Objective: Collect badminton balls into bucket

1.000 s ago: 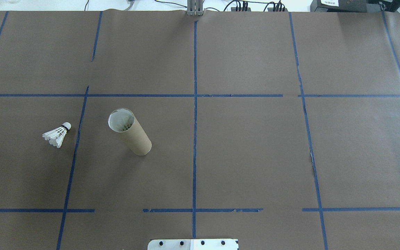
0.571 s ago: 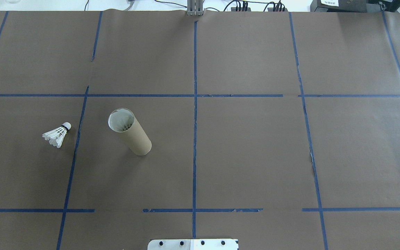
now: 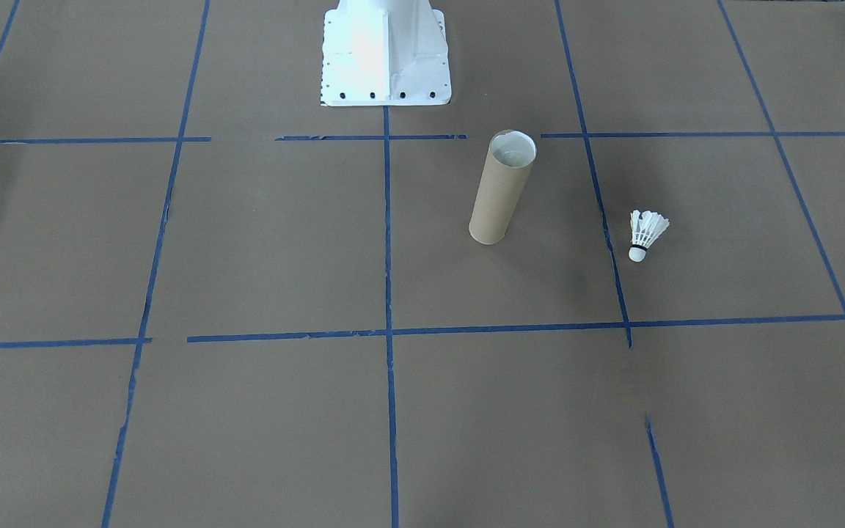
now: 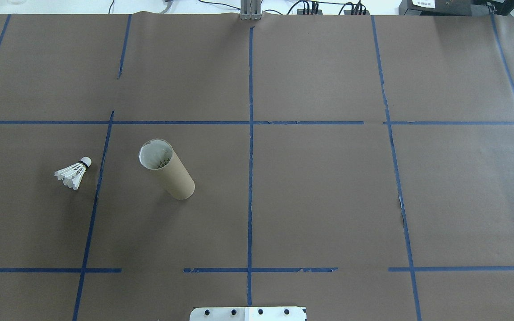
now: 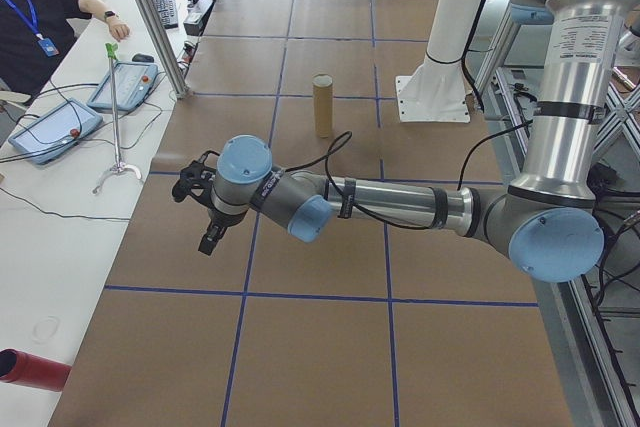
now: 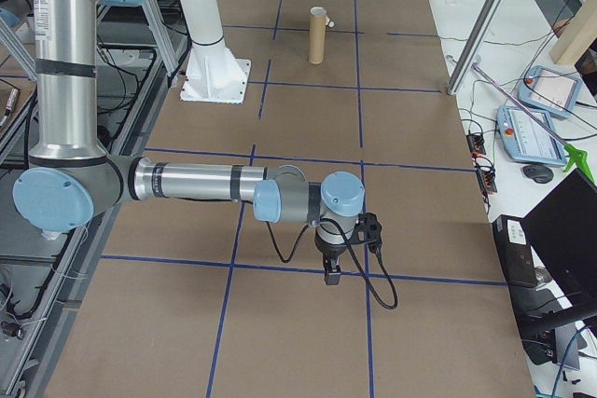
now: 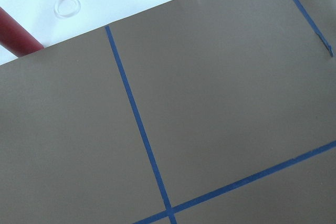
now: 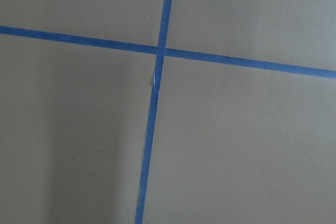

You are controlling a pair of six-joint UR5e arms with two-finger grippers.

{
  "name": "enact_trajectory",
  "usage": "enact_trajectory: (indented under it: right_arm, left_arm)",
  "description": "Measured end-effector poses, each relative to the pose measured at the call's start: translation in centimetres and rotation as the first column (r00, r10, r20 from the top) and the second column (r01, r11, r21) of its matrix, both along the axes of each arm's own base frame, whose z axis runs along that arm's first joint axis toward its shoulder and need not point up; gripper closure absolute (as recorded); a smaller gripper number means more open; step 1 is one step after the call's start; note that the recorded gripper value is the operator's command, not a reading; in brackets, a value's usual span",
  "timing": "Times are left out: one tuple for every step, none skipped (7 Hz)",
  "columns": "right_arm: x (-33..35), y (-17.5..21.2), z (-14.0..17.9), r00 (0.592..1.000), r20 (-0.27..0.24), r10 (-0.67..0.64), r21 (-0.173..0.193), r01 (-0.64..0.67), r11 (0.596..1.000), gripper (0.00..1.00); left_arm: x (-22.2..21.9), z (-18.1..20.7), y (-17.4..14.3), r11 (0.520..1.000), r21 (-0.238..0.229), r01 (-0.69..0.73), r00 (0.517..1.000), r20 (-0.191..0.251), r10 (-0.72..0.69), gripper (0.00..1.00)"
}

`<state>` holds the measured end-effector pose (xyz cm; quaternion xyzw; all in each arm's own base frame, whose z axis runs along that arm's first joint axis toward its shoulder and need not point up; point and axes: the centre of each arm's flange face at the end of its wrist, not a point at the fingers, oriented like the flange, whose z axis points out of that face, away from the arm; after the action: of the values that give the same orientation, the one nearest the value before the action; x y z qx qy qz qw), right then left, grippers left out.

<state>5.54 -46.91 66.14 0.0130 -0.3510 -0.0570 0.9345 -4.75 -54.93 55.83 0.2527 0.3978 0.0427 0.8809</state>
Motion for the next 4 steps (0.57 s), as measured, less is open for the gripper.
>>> enact_trajectory:
  right_arm:
    - [0.0,0.0,0.0,1.000,0.000,0.000,0.000,0.000,1.000,0.00]
    - [0.0,0.0,0.0,1.000,0.000,0.000,0.000,0.000,1.000,0.00]
    - [0.0,0.0,0.0,1.000,0.000,0.000,0.000,0.000,1.000,0.00]
    - [0.0,0.0,0.0,1.000,0.000,0.000,0.000,0.000,1.000,0.00]
  left_arm:
    - [3.7,1.0,1.3,1.000,-0.009,0.022,0.999,-0.044,-0.022,0.00]
    - [8.4,1.4,2.4,0.996,-0.079,0.052,0.993,-0.103,-0.060,0.00]
    - [13.1,1.0,3.5,0.980,-0.187,0.074,0.976,-0.190,-0.110,0.00]
    - [17.0,0.3,5.2,0.954,-0.291,0.075,0.947,-0.279,-0.160,0.00]
